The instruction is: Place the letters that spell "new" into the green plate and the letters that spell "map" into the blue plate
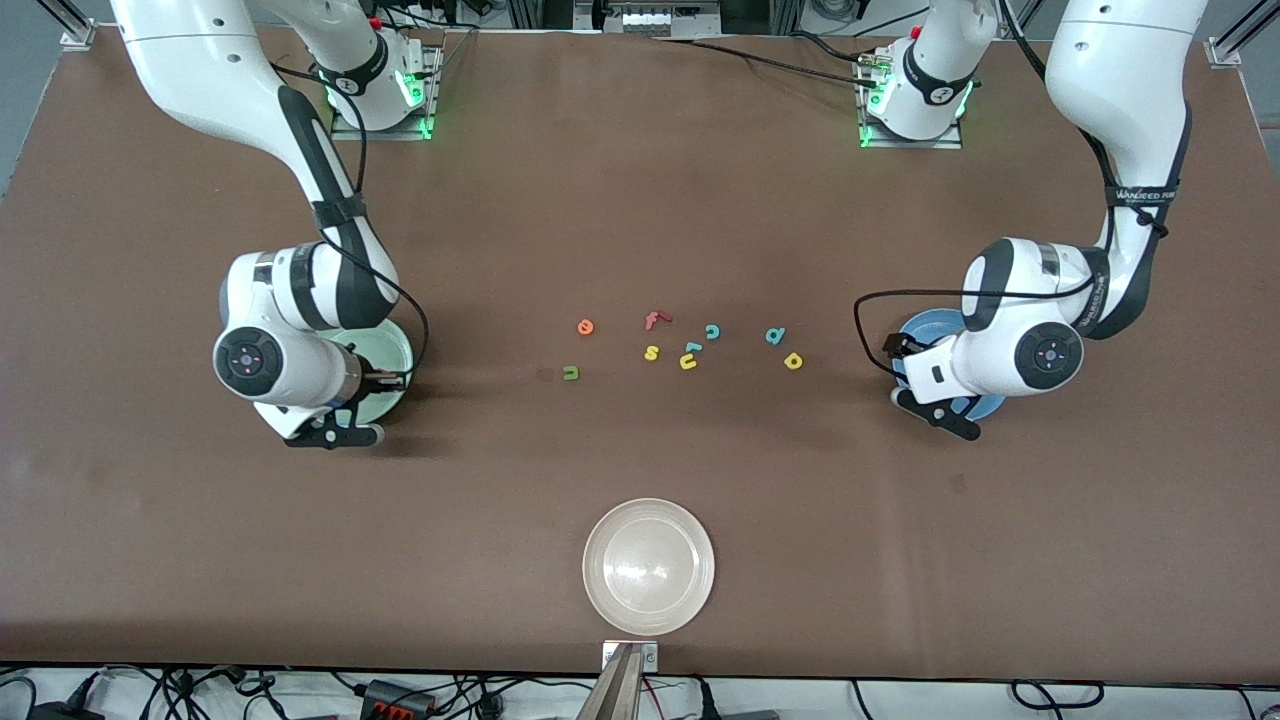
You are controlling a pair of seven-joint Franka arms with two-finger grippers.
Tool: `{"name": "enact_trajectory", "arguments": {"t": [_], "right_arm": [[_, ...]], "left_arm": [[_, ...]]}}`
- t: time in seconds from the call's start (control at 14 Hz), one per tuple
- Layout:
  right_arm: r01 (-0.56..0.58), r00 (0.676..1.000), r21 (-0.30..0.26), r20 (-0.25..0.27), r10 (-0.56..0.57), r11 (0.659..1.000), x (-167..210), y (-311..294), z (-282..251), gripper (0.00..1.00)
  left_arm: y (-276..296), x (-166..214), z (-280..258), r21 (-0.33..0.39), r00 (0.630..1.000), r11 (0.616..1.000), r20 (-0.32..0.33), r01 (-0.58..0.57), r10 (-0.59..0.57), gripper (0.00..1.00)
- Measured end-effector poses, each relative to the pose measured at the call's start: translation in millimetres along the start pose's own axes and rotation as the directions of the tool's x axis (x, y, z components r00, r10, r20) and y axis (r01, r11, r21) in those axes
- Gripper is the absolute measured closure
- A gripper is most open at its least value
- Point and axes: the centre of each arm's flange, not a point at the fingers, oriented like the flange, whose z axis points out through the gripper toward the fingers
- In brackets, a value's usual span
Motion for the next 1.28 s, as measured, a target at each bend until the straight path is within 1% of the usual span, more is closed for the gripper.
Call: {"name": "enact_trajectory", "arguments": {"t": [0.07,0.14,0.21,0.28,0.43,0.5,0.64,0.71,0.78,0.85,0.93,1.0,1.07,1.14,1.21,1.28], "right_arm": [[-0.003,1.0,-0.003,0.005,0.003,1.0,-7.7,9.5,4.9,0.74],[-0.005,1.0,-0.003,0.002,0.005,1.0,-14.4,17.9,10.1,0.74],[-0.007,1.0,-0.003,-0.003,0.007,1.0,-19.4,23.1,14.5,0.74],[-0.01,1.0,-0.003,-0.009,0.01,1.0,-22.4,25.7,17.9,0.74],[-0.014,1.0,-0.004,-0.02,0.014,1.0,-24.7,28.3,26.1,0.74],[-0.015,1.0,-0.006,-0.023,0.015,1.0,-25.6,29.2,32.8,0.74],[-0.017,1.0,-0.011,-0.026,0.017,1.0,-26.2,30.6,48.9,0.74],[-0.018,0.999,-0.014,-0.029,0.018,1.0,-25.1,31.2,54.0,0.68],[-0.018,0.999,-0.014,-0.037,0.018,1.0,-23.3,30.7,53.6,0.59],[-0.018,0.998,-0.011,-0.053,0.017,1.0,-19.4,28.8,45.8,0.48],[-0.017,0.998,-0.008,-0.068,0.016,1.0,-14.0,25.0,32.5,0.39],[-0.01,0.997,-0.005,-0.075,0.009,1.0,-8.5,18.7,15.5,0.27],[0.005,0.997,-0.002,-0.082,-0.005,1.0,-3.9,8.4,-2.8,0.18],[0.028,0.995,-0.002,-0.096,-0.028,1.0,-0.7,-9.0,-20.1,0.07],[0.049,0.993,-0.003,-0.111,-0.049,0.999,-0.9,-33.8,-31.9,0.0],[0.058,0.991,-0.005,-0.122,-0.058,0.998,-4.5,-61.6,-35.2,0.0]], "left_arm": [[13.7,2.0,-3.2,-0.003,1.0,1.0,0.0,0.02,-0.02,0.0],[29.4,5.2,-4.2,-0.006,0.998,0.998,-0.001,0.065,-0.065,0.0],[46.4,8.9,-2.8,-0.01,0.991,0.991,-0.002,0.136,-0.136,0.0],[64.1,14.5,0.4,-0.012,0.976,0.976,-0.016,0.219,-0.219,0.0],[94.6,33.8,16.7,-0.037,0.927,0.933,-0.103,0.359,-0.361,0.0],[103.2,41.8,30.3,-0.052,0.908,0.917,-0.129,0.394,-0.398,0.0],[109.0,49.0,54.3,-0.062,0.896,0.905,-0.129,0.421,-0.426,0.0],[108.9,49.6,60.3,-0.062,0.893,0.901,-0.122,0.429,-0.433,0.0],[108.6,49.3,64.1,-0.062,0.891,0.898,-0.115,0.436,-0.44,0.0],[109.6,48.2,68.7,-0.06,0.889,0.895,-0.106,0.442,-0.446,0.0],[114.2,47.0,75.5,-0.055,0.889,0.894,-0.095,0.444,-0.448,0.0],[122.6,46.2,82.0,-0.051,0.887,0.89,-0.084,0.452,-0.455,0.0],[131.8,45.8,86.2,-0.047,0.883,0.886,-0.077,0.461,-0.463,0.0],[140.9,45.8,88.1,-0.044,0.882,0.885,-0.075,0.464,-0.466,0.07],[147.2,46.0,89.0,-0.042,0.881,0.885,-0.075,0.465,-0.466,0.07],[148.7,46.4,89.5,-0.043,0.88,0.883,-0.078,0.467,-0.469,0.15]]}}
